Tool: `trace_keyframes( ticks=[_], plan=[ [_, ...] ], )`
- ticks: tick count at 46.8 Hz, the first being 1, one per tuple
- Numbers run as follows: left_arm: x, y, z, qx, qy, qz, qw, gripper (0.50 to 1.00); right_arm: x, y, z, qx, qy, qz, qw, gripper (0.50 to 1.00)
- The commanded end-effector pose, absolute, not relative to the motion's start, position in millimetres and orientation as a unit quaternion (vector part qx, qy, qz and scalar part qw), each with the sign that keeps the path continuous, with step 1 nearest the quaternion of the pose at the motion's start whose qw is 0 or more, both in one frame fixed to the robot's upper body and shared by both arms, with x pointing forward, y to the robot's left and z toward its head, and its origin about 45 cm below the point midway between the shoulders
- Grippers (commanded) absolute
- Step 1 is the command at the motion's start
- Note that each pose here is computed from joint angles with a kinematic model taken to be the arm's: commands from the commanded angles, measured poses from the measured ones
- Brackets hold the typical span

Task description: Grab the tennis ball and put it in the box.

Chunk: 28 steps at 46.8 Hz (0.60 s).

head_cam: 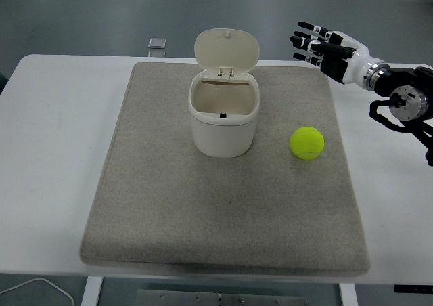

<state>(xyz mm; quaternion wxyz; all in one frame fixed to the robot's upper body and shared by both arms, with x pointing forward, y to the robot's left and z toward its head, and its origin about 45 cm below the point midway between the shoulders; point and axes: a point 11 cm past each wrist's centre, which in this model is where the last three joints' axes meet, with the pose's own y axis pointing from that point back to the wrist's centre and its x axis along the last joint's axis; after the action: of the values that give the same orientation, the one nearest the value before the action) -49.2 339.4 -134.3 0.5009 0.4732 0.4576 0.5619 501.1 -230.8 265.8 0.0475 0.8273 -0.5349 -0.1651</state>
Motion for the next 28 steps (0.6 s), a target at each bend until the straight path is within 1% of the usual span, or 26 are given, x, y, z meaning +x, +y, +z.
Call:
trace_keyframes(
  ticks=[1,28],
  plan=[
    [-49.3,339.5,-134.3,0.473,0.458,0.562,0.501,0.992,500.8,-230.9,265.1,0.827,-0.535,-0.166,0.048,0.928],
    [-38.3,336.9,-135.0,0.467,0.454,0.564,0.508,0.992,501.6,-229.4,269.3,0.832,-0.529,-0.157,0.049,0.928]
  ],
)
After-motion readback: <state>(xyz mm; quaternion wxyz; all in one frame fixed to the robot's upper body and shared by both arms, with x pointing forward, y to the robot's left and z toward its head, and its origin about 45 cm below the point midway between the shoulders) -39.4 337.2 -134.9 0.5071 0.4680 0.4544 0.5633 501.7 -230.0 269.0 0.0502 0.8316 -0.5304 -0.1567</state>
